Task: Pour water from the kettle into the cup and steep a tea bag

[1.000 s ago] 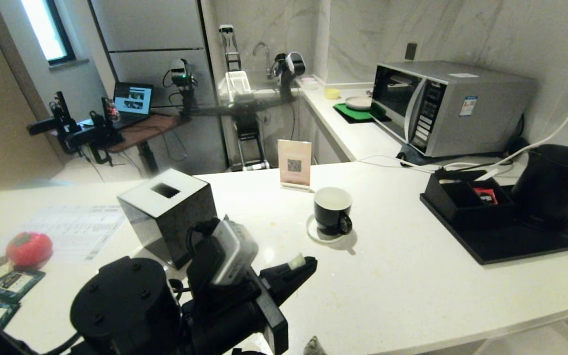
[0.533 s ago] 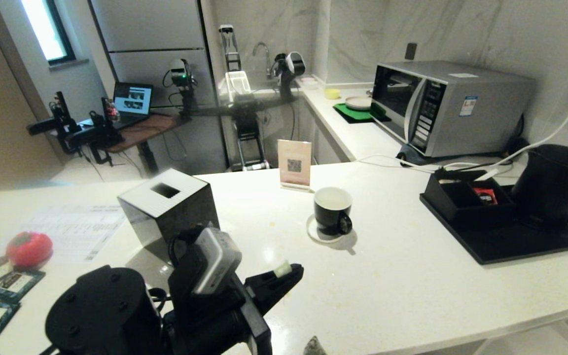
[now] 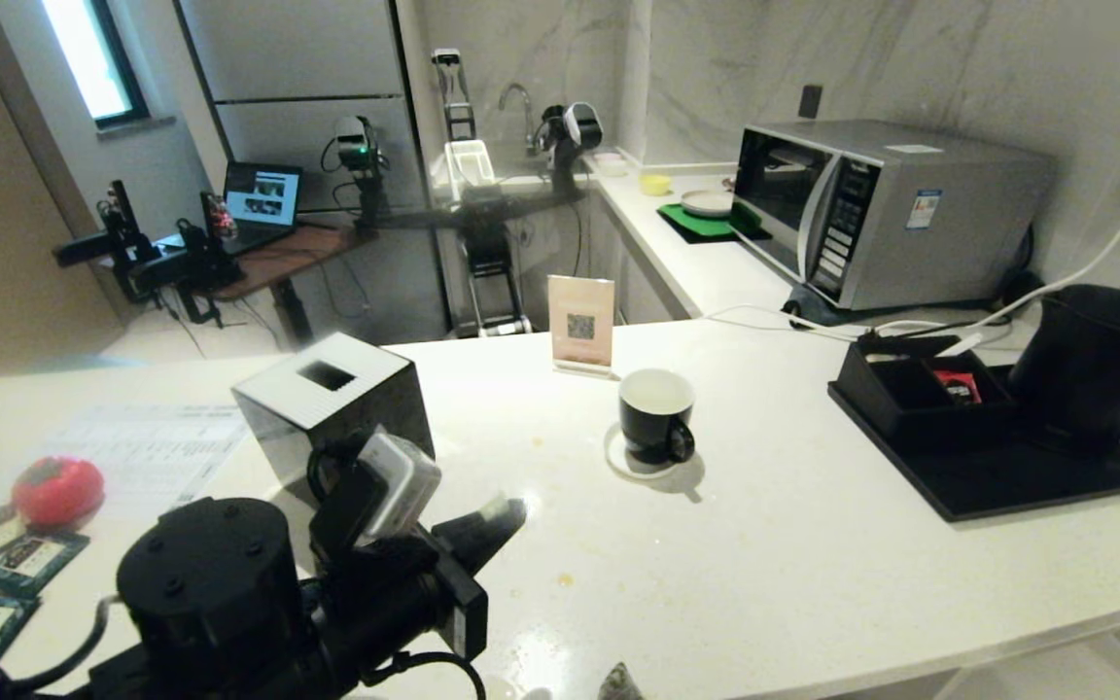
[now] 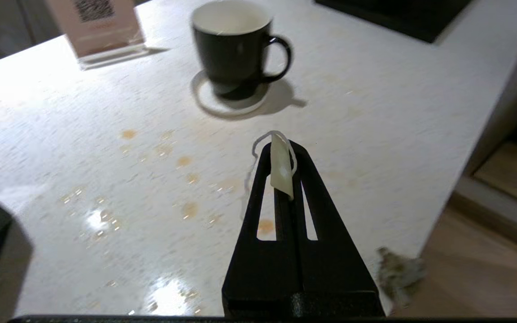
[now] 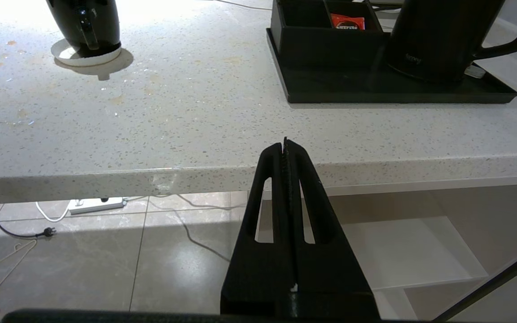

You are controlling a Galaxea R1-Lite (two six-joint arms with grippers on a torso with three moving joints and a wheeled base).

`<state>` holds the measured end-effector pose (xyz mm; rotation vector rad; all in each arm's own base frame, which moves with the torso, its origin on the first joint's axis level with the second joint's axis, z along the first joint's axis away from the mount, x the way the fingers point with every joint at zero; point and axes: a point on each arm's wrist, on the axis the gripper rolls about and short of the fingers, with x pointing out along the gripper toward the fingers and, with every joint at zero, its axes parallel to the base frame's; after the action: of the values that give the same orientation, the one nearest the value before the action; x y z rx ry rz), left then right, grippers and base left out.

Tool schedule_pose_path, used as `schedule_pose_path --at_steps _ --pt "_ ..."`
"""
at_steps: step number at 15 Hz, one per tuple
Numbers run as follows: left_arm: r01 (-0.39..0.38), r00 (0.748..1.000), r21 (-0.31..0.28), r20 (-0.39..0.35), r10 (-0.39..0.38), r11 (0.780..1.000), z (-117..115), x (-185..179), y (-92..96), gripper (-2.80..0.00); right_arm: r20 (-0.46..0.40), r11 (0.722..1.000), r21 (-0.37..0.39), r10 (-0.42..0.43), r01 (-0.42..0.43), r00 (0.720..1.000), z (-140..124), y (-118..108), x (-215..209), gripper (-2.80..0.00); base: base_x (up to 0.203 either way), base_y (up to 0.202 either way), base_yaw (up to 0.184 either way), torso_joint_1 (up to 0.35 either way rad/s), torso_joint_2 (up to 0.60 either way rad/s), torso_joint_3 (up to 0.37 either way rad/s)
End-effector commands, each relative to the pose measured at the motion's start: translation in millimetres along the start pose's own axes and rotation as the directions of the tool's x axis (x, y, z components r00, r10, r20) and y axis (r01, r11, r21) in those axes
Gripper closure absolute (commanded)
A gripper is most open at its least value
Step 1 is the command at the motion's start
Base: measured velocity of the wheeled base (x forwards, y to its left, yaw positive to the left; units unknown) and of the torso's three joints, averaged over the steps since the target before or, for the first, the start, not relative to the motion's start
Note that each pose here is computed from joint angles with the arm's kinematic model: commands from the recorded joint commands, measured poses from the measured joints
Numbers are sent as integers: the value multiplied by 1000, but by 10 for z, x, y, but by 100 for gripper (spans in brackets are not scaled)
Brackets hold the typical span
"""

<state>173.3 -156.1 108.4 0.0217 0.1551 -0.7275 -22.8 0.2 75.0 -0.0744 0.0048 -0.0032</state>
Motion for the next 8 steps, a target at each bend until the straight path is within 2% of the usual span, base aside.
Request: schedule_pose_path --at_steps 1,5,6,8 --pt "-19 999 -2 -27 19 1000 -68 30 46 0 0 1000 -1 -1 1 1000 0 0 0 0 0 0 0 0 0 0" --pt "-20 997 -1 -76 20 1000 -181 101 54 0 -1 1000 -1 0 0 1000 0 0 1 0 0 0 0 0 0 0" --pt "-18 997 1 -81 18 1000 -195 115 54 -280 0 1000 -1 -1 1 1000 0 0 0 0 0 0 0 0 0 0" --pt "-20 995 -1 -93 19 1000 -226 145 56 -280 0 1000 -1 0 0 1000 0 0 0 0 0 0 0 0 0 0"
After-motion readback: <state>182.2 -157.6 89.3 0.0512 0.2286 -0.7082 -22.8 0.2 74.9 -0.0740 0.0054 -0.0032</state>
